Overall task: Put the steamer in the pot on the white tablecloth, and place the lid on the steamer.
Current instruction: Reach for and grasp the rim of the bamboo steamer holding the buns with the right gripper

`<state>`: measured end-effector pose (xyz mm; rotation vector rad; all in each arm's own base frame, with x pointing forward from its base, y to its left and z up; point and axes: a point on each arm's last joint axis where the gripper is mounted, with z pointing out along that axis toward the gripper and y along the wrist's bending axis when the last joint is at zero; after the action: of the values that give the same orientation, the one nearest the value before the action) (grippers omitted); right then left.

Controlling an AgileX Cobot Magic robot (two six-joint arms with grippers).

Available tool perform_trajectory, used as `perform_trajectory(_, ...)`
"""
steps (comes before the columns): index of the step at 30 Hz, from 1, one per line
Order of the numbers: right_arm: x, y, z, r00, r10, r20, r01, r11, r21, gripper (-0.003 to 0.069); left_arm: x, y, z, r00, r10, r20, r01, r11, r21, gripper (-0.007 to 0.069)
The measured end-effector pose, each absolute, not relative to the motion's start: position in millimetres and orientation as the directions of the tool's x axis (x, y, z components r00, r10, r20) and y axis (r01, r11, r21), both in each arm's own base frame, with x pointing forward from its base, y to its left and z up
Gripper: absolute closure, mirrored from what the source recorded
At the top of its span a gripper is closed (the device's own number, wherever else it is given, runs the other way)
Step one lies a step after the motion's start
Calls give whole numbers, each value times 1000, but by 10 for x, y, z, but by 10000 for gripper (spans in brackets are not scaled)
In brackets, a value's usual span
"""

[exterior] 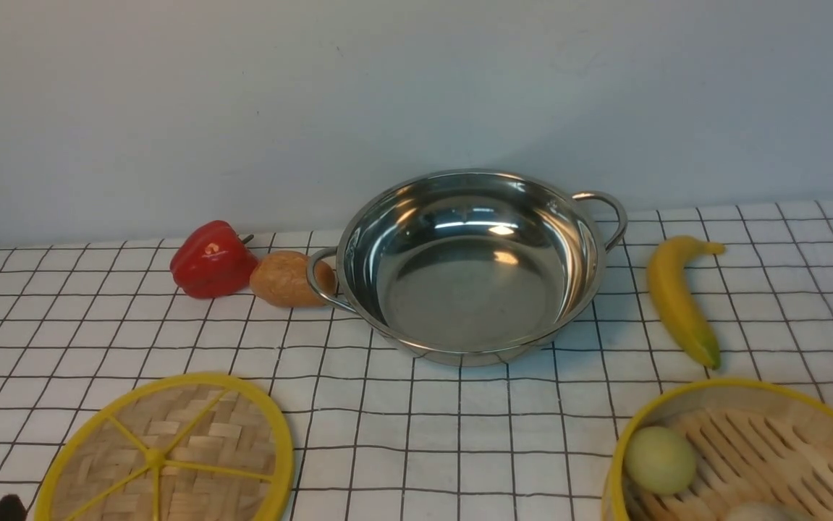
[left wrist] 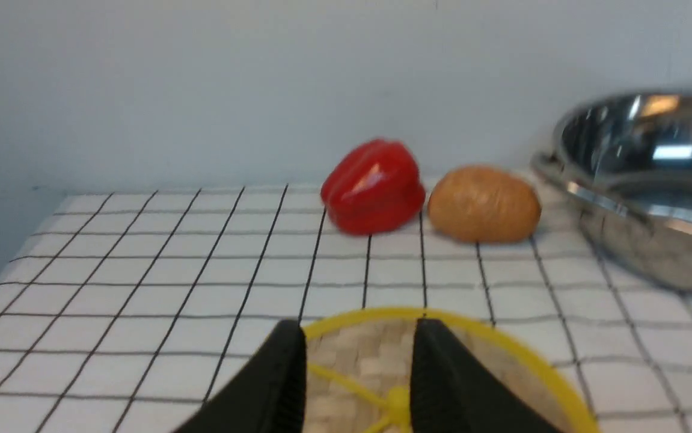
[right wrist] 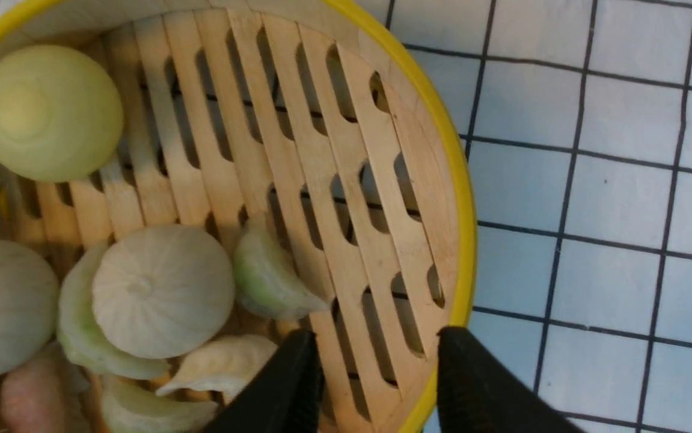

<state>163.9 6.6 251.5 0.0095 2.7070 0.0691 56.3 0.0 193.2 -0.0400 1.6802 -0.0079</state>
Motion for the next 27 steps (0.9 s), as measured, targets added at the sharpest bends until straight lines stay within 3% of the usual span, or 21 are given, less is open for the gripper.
perform_trajectory(6, 1795, 50, 2354, -932, 1, -363, -9, 1000, 24, 229, 568, 11, 2036, 8, -123, -992, -30, 992, -123, 382)
perform_trajectory(13, 1960, 7, 2171, -959, -30, -282, -21, 999, -34, 214, 567, 18, 2076, 59, -315, -947, -21, 948, -317, 382)
perform_trajectory(24, 2267, -39, 2094, -966, -42, -255, -19, 996, -92, 235, 631, -20, 2026, -134, -342, -930, -41, 940, -340, 382)
perform_trajectory(27, 2342, -37, 1936, -979, -43, -201, -25, 996, -90, 267, 704, -16, 1962, -223, -337, -915, -71, 941, -329, 382)
